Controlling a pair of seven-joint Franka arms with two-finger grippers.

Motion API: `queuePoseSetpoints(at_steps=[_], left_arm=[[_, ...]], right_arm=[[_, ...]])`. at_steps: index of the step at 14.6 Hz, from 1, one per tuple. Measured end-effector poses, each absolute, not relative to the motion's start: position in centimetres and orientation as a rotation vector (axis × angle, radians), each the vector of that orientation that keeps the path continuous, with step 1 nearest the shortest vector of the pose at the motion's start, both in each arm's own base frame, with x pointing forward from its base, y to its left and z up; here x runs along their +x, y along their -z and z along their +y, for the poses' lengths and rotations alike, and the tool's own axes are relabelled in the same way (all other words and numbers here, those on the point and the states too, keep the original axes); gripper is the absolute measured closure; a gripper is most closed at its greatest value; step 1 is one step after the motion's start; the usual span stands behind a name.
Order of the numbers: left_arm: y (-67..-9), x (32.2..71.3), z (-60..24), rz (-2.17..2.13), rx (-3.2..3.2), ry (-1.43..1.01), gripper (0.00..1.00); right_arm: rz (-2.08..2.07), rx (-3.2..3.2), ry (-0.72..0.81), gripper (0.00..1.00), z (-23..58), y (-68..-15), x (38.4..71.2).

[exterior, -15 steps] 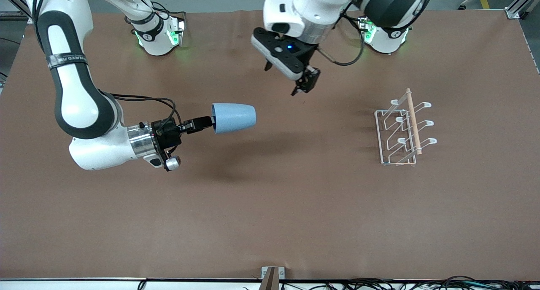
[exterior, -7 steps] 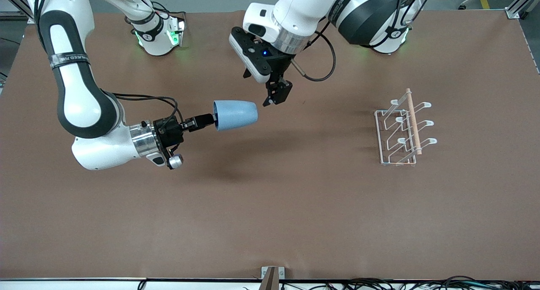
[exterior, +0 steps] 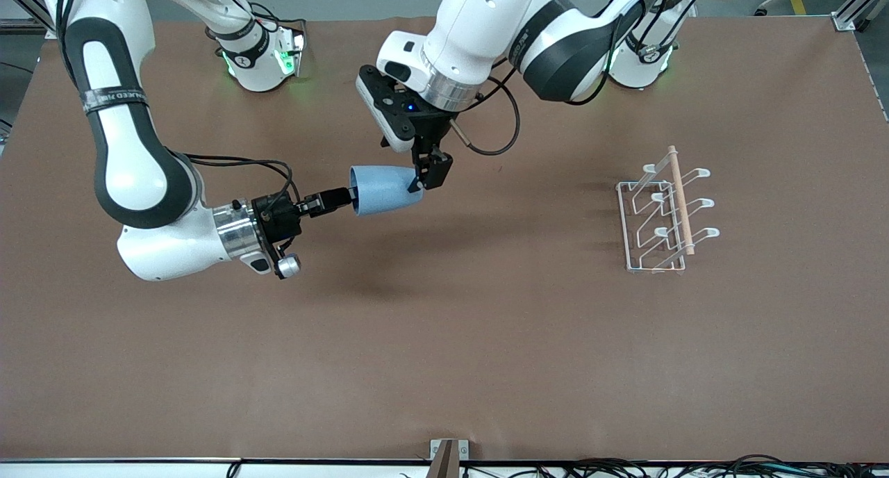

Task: Hang cup on cup holder
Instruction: 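Grasp the cup body with the left gripper beside the right gripper, then open the right gripper and withdraw it while the left gripper carries the cup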

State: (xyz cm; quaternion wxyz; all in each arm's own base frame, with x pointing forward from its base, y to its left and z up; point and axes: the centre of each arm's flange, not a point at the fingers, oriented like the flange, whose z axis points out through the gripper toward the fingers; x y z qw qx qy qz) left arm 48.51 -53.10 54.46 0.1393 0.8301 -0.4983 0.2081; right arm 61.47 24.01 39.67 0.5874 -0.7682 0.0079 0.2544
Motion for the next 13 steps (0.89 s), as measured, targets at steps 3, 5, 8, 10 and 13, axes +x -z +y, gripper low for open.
queuePoseSetpoints(at_steps=[3, 5, 8, 10, 13], left_arm=[[-53.3, 49.3, -53.3, -1.486, 2.366, -0.63, 0.0], [-52.7, 49.7, -53.5, -1.518, 2.339, -0.654, 0.0], [-51.9, 50.0, -53.6, -1.576, 2.309, -0.662, 0.01], [-51.2, 50.3, -53.7, -1.603, 2.293, -0.665, 0.03], [-50.2, 50.6, -53.9, -1.61, 2.287, -0.663, 0.04]], right_arm=[[0.016, -1.789, -0.596, 0.95, 24.1, -39.7, 61.4], [0.015, -1.788, -0.597, 0.95, 24.1, -39.7, 61.4], [0.012, -1.797, -0.6, 0.95, 24.0, -39.6, 61.4], [0.01, -1.803, -0.601, 0.95, 24.0, -39.5, 61.3], [0.009, -1.804, -0.602, 0.95, 24.0, -39.5, 61.3]])
